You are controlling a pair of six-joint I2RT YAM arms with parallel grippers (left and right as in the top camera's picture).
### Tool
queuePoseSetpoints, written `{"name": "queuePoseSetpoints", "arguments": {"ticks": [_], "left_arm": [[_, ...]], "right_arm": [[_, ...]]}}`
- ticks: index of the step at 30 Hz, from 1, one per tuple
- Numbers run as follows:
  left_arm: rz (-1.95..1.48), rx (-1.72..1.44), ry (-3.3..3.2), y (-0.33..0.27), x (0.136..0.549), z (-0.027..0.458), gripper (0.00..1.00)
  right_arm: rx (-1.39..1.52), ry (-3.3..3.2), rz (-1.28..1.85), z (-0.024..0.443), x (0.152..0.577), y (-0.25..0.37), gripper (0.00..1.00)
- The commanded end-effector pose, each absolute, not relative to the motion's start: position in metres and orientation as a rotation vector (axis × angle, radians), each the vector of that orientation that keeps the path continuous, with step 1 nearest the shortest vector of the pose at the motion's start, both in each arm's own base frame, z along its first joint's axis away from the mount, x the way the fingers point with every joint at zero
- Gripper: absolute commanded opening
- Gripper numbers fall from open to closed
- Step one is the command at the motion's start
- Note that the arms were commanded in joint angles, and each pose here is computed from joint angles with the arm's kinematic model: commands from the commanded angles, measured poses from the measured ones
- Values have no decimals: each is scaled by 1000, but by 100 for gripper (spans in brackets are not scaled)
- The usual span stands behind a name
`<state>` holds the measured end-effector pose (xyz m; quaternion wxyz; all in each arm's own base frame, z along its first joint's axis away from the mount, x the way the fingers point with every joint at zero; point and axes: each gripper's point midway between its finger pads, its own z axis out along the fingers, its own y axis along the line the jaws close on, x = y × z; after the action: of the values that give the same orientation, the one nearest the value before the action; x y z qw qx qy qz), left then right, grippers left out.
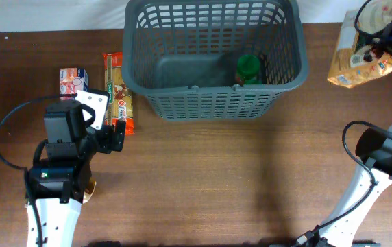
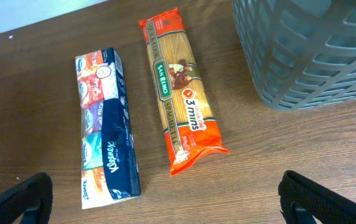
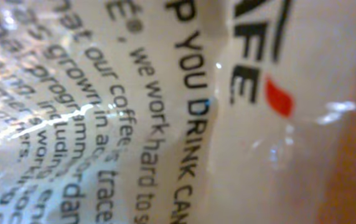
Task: Pack container
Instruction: 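Lift the tan pouch with the right gripper and carry it over the basket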
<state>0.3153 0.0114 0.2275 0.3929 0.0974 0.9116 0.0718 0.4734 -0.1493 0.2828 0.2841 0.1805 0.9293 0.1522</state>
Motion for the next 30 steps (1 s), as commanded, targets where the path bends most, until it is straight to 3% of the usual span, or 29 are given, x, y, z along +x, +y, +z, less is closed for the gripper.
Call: {"name": "queuePoseSetpoints", "arguments": {"ticks": [1,7,14,22,30], "left_arm": [[204,249,2305,15,316,232,99],[204,249,2305,15,316,232,99],[204,249,2305,15,316,232,99],[204,249,2305,15,316,232,99],[204,249,2305,15,316,232,99]], "right_arm": [[302,2279,408,389,438,-98,4],[85,2120,323,467,397,-28,4],[-159,2000,312,504,381,53,4],[-291,1996,279,485,421,132,4],[-259,2144,192,407,487,161,4]]}}
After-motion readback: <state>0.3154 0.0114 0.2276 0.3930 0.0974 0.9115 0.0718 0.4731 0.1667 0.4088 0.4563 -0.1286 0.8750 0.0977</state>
